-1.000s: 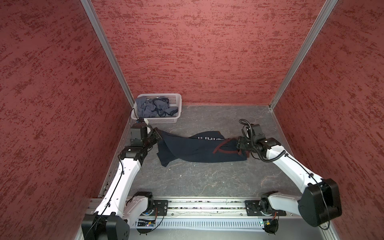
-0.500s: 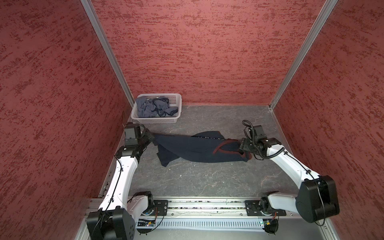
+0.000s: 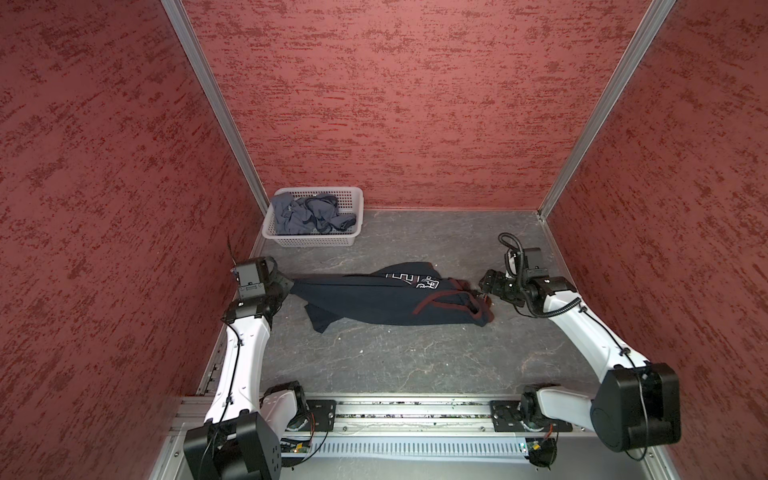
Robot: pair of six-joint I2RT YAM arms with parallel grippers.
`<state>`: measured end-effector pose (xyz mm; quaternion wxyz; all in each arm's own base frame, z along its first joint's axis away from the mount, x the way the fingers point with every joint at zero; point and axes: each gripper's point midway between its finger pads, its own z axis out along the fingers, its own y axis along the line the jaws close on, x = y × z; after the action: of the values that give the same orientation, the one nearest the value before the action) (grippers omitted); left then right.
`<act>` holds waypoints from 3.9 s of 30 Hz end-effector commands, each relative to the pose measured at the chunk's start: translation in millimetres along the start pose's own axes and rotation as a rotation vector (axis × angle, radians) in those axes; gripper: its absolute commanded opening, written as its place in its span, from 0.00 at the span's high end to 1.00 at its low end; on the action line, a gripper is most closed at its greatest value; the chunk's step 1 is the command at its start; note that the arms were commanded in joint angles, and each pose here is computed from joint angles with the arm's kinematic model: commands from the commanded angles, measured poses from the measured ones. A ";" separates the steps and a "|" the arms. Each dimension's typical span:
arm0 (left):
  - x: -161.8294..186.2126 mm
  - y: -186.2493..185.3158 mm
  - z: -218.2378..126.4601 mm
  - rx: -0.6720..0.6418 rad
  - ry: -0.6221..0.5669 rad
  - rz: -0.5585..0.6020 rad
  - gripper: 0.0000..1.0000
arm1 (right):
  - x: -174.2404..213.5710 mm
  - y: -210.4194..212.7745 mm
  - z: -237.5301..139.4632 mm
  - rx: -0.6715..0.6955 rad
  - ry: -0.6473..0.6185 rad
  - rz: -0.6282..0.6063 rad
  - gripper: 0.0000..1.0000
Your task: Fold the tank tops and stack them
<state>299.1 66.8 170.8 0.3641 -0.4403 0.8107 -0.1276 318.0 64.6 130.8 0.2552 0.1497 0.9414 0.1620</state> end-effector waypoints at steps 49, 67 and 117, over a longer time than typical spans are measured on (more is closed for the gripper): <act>-5.0 -57.5 -30.3 0.229 -0.021 0.092 1.00 | 97.3 20.7 -18.3 0.387 0.003 -0.248 0.95; -66.1 -139.6 -318.6 0.742 -0.564 0.216 1.00 | -63.9 51.3 -332.9 0.074 -0.839 -0.126 1.00; 78.2 -173.8 78.4 0.255 0.248 0.393 1.00 | -89.8 -10.7 26.0 0.237 -0.225 0.006 0.37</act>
<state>430.8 -92.7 158.6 0.3050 -0.2105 0.9031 -0.2169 394.1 55.5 147.2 0.3311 0.1612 0.9271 0.0702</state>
